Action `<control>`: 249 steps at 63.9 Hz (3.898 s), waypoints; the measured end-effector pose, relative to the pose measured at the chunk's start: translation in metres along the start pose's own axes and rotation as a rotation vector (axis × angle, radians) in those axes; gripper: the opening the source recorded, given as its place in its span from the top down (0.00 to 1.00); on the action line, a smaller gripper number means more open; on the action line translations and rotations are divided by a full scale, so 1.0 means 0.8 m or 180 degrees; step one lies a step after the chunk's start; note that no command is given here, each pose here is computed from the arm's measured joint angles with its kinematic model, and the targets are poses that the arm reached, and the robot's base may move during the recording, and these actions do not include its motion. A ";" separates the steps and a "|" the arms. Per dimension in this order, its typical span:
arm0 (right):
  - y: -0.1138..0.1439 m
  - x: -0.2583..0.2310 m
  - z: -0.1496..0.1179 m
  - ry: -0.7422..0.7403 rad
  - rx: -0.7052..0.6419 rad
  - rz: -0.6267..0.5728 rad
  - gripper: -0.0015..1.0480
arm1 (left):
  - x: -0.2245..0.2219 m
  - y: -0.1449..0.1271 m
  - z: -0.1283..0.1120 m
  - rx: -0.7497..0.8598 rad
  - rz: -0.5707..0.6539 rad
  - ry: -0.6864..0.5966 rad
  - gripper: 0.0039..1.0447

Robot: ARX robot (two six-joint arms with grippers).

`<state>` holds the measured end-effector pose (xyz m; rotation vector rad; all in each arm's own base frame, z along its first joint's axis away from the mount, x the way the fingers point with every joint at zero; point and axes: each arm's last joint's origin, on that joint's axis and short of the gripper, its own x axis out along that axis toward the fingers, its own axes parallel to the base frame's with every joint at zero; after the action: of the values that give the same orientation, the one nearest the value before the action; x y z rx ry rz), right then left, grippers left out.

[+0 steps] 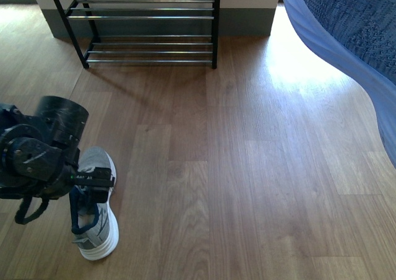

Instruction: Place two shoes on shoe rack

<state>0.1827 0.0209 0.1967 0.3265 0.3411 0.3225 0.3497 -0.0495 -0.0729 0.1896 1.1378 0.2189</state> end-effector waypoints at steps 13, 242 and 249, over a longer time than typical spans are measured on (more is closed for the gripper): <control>0.000 0.000 0.000 0.0000 -0.0001 0.0000 0.99 | 0.055 -0.014 -0.012 0.0285 -0.0030 0.0260 0.09; 0.000 0.000 0.000 0.0004 0.0003 0.0012 0.99 | -0.377 0.096 -0.002 -0.0688 0.0392 -0.2445 0.98; 0.001 0.000 -0.001 0.0012 0.0005 0.0026 0.99 | -0.377 0.097 -0.002 -0.0704 0.0424 -0.2439 0.98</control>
<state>0.1825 0.0215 0.1964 0.3290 0.3439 0.3310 0.2210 -0.0554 0.2102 0.1333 0.3360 0.3504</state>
